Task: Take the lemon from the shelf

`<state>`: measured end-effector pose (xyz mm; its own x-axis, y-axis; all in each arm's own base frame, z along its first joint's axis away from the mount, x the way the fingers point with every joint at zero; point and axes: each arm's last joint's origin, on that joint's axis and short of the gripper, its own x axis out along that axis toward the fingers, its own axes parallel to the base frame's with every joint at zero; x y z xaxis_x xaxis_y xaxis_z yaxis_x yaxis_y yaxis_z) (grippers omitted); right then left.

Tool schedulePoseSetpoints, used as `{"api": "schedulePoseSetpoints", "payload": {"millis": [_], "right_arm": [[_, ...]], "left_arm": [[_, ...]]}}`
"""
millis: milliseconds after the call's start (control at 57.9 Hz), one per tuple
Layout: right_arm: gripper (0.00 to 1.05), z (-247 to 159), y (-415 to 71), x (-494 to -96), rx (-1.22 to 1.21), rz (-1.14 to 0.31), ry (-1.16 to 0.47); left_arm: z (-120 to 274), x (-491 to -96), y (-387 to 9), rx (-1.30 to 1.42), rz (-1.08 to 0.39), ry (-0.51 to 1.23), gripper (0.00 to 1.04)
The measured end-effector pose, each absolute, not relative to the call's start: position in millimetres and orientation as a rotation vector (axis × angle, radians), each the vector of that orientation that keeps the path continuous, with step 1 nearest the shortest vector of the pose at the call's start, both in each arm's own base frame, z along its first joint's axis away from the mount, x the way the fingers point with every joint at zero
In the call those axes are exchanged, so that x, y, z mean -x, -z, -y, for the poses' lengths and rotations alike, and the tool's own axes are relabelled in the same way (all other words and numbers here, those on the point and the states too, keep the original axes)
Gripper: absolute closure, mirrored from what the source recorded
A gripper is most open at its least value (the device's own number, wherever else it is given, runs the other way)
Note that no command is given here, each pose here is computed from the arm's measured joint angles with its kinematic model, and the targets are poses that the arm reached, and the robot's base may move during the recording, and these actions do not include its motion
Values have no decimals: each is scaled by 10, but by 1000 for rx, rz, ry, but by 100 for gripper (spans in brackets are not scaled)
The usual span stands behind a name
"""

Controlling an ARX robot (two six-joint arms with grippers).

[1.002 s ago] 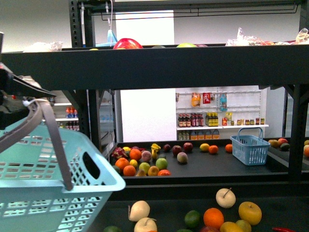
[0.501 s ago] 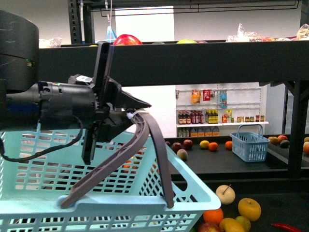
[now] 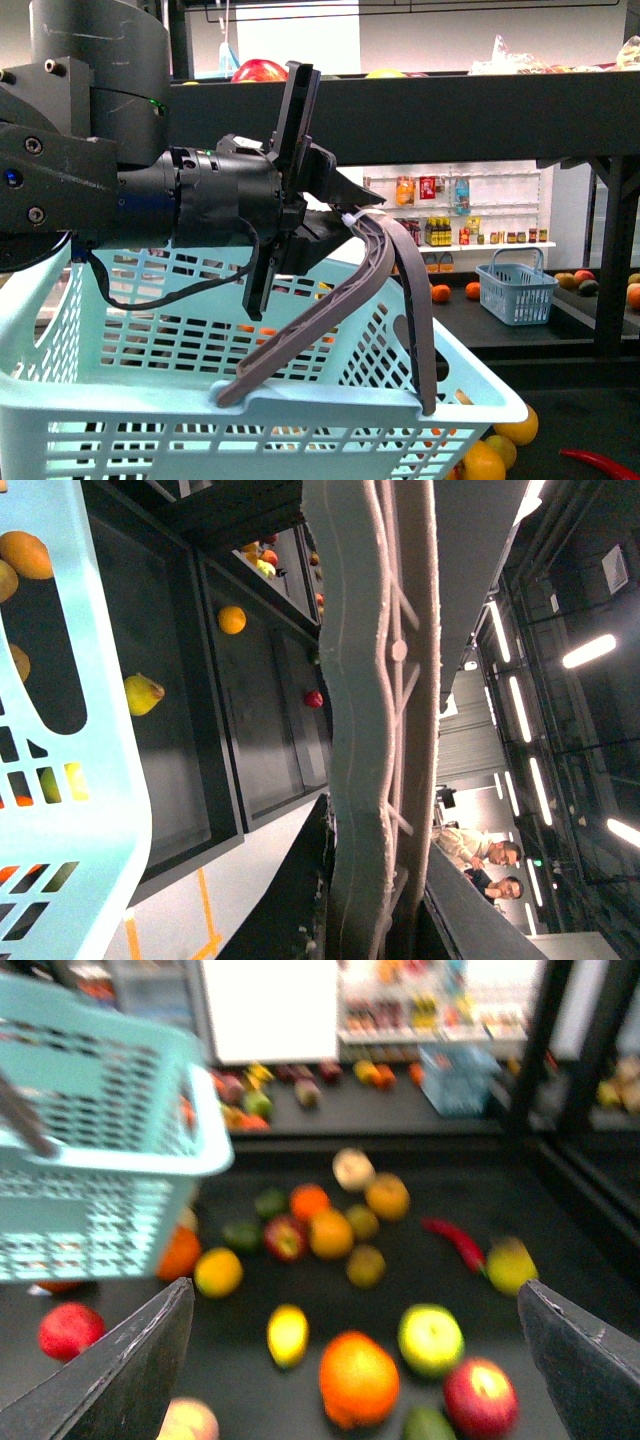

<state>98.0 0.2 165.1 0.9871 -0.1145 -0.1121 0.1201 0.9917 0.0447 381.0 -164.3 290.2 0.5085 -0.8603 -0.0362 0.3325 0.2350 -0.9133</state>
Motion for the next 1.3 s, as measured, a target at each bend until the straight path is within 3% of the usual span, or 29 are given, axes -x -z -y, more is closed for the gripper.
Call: {"api": "schedulePoseSetpoints", "payload": {"millis": [69, 225, 397, 657, 933, 1296], "right_arm": [[7, 5, -1568, -1050, -97, -281, 224], [7, 48, -1582, -1333, -187, -430, 184], [7, 118, -1543, -2169, -240, -599, 103], [7, -35, -939, -3222, -227, -833, 28], [7, -285, -263, -3833, -192, -978, 24], [7, -446, 157, -4301, -151, -992, 50]], "left_arm": [[1641, -3813, -2907, 1021, -615, 890, 93], [1640, -3815, -2911, 1016, -609, 889, 93], [1640, -3816, -2913, 1015, -608, 890, 93], [1640, -3817, -2918, 1014, -607, 891, 93], [1640, -3817, -2918, 1015, -607, 890, 93], [1640, -3817, -2918, 1015, -607, 890, 93]]}}
